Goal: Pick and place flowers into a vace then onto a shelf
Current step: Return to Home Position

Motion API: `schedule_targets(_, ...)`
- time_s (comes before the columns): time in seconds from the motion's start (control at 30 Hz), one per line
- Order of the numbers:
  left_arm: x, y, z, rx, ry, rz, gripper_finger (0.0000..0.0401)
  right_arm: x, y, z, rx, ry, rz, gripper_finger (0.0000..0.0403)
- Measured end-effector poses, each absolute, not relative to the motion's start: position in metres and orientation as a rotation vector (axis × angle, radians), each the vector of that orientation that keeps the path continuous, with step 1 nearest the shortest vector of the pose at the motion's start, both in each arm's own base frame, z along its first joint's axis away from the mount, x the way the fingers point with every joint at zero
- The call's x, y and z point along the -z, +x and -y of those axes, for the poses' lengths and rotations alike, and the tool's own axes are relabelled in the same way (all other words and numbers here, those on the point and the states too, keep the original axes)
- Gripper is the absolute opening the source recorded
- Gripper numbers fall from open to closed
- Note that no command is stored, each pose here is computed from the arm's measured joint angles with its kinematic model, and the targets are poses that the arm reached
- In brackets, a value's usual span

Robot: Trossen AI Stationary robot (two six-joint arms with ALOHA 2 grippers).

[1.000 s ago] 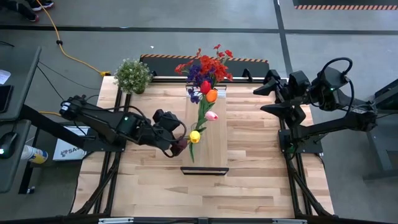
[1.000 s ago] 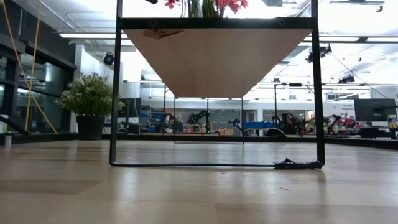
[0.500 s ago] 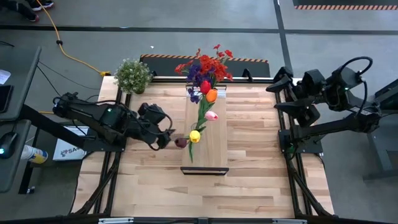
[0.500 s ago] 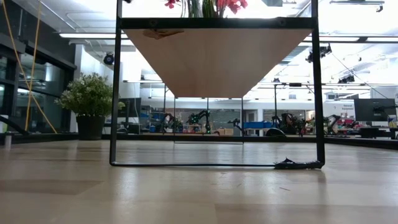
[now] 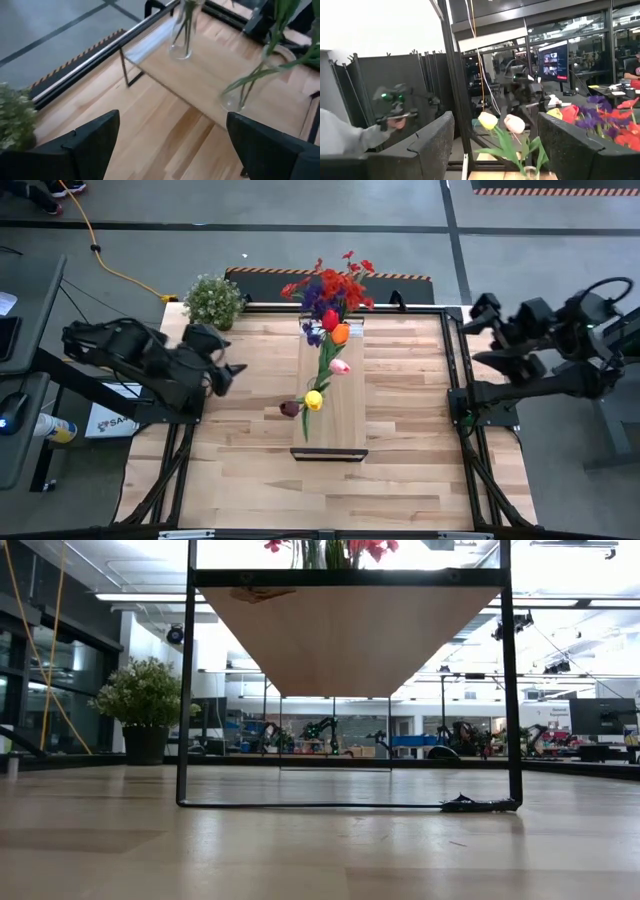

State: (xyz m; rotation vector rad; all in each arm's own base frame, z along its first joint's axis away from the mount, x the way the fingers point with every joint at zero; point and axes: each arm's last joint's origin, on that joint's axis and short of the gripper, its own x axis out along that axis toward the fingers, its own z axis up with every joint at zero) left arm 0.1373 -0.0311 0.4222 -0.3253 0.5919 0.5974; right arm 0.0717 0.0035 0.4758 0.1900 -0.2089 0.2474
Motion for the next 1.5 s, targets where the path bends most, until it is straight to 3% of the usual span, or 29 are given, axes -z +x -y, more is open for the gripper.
schedule_targets(0.5, -0.419, 0.065, 0.005, -0.574, -0.342, -0.585, 0.0399, -0.462, 0.006, -0.008, -0.249, 0.209, 0.206, 0.0273)
schedule_targets(0.83, -0.378, 0.03, -0.008, -0.544, -0.418, -0.52, 0.0399, -0.447, -0.034, -0.01, -0.247, 0.206, 0.218, 0.0273)
schedule_targets(1.13, -0.334, 0.013, -0.013, -0.484, -0.493, -0.429, 0.0399, -0.419, -0.071, -0.009, -0.006, 0.288, 0.184, 0.0273)
schedule_targets(1.5, -0.295, 0.017, -0.012, -0.401, -0.483, -0.275, 0.0399, -0.383, -0.081, -0.015, -0.099, 0.262, 0.266, 0.0273)
